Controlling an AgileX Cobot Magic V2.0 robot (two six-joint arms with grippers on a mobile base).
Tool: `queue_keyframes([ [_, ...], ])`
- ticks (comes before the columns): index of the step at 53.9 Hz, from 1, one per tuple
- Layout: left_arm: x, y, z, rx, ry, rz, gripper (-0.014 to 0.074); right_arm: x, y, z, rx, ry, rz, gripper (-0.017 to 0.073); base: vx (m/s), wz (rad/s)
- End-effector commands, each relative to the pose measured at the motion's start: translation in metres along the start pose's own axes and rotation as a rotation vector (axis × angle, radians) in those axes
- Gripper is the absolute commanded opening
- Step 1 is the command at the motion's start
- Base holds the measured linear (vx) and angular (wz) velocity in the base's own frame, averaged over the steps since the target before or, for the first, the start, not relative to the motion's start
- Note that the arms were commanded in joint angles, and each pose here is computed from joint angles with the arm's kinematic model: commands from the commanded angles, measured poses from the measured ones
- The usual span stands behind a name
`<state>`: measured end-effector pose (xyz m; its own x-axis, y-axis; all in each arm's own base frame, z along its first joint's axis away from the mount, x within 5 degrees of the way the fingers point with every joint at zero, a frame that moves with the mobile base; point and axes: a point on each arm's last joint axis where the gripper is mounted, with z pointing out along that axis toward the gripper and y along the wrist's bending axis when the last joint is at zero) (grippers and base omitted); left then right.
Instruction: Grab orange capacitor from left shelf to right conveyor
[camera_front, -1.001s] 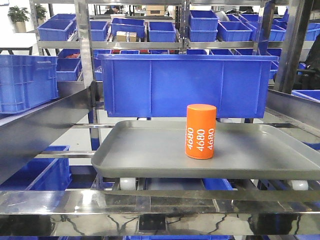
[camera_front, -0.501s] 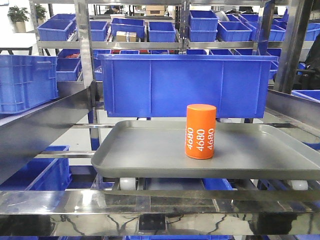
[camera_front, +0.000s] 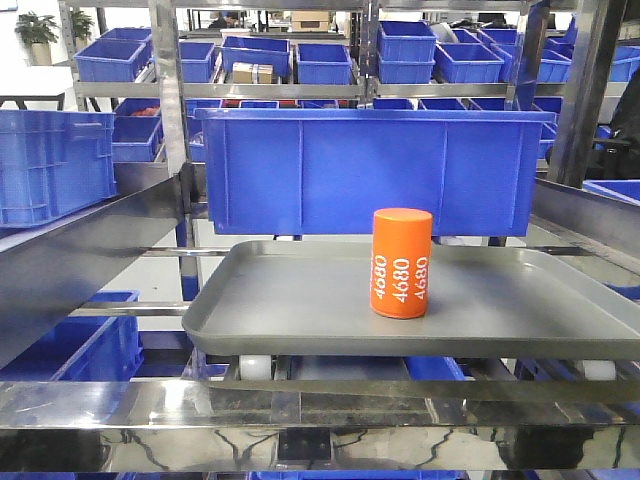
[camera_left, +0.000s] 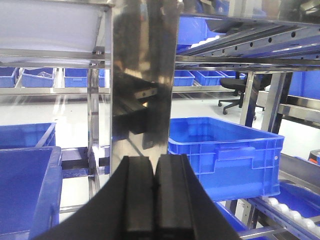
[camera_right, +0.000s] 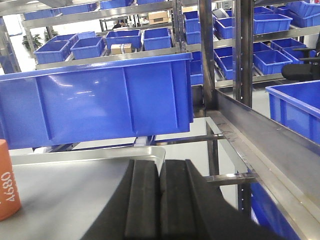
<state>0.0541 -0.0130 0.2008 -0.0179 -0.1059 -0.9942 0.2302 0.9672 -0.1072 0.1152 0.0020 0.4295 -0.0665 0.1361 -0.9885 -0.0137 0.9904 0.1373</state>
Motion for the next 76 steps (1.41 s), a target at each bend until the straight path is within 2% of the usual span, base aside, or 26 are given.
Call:
queue_keyframes([
  [1, -0.018, -0.002, -0.002, 0.017, -0.116, -0.011, -0.0006, -0.018, 0.001, -0.005, -0.003, -0.118, -0.017, 0.0058, 0.0, 0.0],
  [6, -0.018, -0.002, -0.002, 0.017, -0.116, -0.011, -0.0006, -0.018, 0.001, -0.005, -0.001, -0.118, -0.04, 0.0139, 0.0, 0.0],
  [12, -0.018, -0.002, -0.002, 0.017, -0.116, -0.011, -0.0006, -0.017, 0.001, -0.005, 0.0, -0.117, -0.086, 0.0312, 0.0, 0.0],
  [21, -0.018, -0.002, -0.002, 0.017, -0.116, -0.011, -0.0006, -0.019, 0.001, -0.005, -0.001, -0.135, -0.086, 0.0568, 0.0, 0.0],
  [24, -0.018, -0.002, -0.002, 0.017, -0.116, -0.011, -0.0006, -0.02, 0.002, -0.005, -0.002, -0.147, -0.083, 0.062, 0.0, 0.0],
  [29, -0.018, -0.002, -0.002, 0.017, -0.116, -0.011, -0.0006, -0.021, 0.003, -0.005, -0.019, -0.162, -0.035, 0.0676, 0.0, 0.0],
  [32, -0.018, -0.002, -0.002, 0.017, -0.116, -0.011, -0.0006, -0.021, 0.004, -0.005, -0.03, -0.161, -0.016, 0.0681, 0.0, 0.0],
  [38, -0.018, -0.002, -0.002, 0.017, -0.116, -0.011, -0.0006, -0.019, 0.008, -0.002, -0.072, -0.134, -0.021, 0.0671, 0.0, 0.0],
  [44, -0.018, -0.002, -0.002, 0.017, -0.116, -0.011, -0.0006, -0.015, 0.022, 0.009, -0.191, -0.097, -0.063, 0.065, 0.0, 0.0],
  [49, -0.018, -0.002, -0.002, 0.017, -0.116, -0.011, -0.0006, -0.009, 0.036, 0.024, -0.292, -0.059, -0.067, 0.0634, 0.0, 0.0],
  [53, -0.018, -0.002, -0.002, 0.017, -0.116, -0.011, -0.0006, -0.005, 0.045, 0.035, -0.34, -0.045, -0.056, 0.0624, 0.0, 0.0],
  [60, -0.018, -0.002, -0.002, 0.017, -0.116, -0.011, -0.0006, 0.004, 0.057, 0.055, -0.383, -0.005, -0.076, 0.0614, 0.0, 0.0],
  [68, -0.018, -0.002, -0.002, 0.017, -0.116, -0.011, -0.0006, 0.005, 0.073, 0.076, -0.439, 0.05, -0.124, 0.0611, 0.0, 0.0],
  [76, -0.018, -0.002, -0.002, 0.017, -0.116, -0.011, -0.0006, -0.003, 0.087, 0.094, -0.474, 0.085, -0.13, 0.0608, 0.0, 0.0],
])
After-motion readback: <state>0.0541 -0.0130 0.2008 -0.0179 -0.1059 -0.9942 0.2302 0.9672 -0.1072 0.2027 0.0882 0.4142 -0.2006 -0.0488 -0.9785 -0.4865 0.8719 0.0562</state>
